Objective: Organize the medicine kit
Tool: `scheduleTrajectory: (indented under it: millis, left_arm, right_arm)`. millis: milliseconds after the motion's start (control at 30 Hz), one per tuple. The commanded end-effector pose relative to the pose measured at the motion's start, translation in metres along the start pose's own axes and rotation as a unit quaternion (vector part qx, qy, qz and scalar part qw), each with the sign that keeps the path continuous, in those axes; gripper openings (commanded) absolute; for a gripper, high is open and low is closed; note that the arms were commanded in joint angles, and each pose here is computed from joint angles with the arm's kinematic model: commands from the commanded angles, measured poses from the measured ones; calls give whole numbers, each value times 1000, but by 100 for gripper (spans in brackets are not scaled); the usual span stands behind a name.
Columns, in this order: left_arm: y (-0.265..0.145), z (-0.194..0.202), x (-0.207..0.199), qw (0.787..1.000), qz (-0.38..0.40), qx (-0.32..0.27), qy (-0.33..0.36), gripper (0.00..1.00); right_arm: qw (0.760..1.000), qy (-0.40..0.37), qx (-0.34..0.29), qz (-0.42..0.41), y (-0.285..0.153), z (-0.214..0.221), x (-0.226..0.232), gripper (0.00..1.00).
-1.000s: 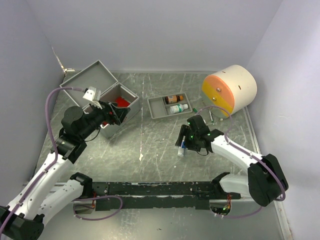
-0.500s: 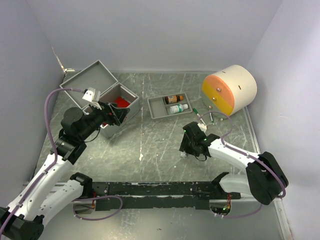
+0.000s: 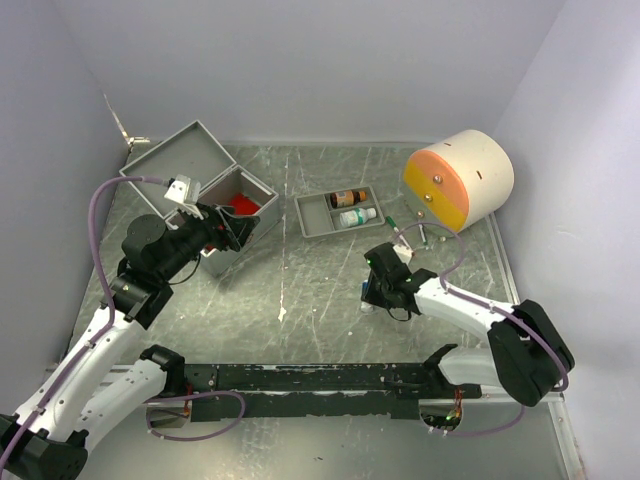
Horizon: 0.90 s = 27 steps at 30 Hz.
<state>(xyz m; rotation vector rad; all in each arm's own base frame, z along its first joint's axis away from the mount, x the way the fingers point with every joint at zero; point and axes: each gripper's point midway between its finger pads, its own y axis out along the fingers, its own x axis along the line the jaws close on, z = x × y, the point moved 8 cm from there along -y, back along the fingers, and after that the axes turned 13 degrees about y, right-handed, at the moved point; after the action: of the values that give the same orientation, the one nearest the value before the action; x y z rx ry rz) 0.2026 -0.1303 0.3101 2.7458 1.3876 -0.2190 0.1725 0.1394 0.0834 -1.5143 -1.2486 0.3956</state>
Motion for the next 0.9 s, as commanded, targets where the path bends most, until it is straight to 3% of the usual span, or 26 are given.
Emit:
scheduleTrajectory:
  millis: [0, 400, 633, 867]
  left_arm:
    - [0, -3, 2, 1000, -7, -13, -7, 84]
    - [4, 4, 9, 999, -37, -4, -27, 84]
    - [1, 3, 16, 997, -73, 7, -27, 85]
    - [1, 4, 16, 997, -71, 11, -28, 86]
  right_arm:
    - [1000, -18, -16, -5, 3, -4, 2, 23]
    - [986, -61, -75, -134, -2, -59, 106, 22]
    - [975, -125, -103, -154, 30, -93, 171, 22]
    - [965, -179, -118, -152, 70, -109, 204, 23]
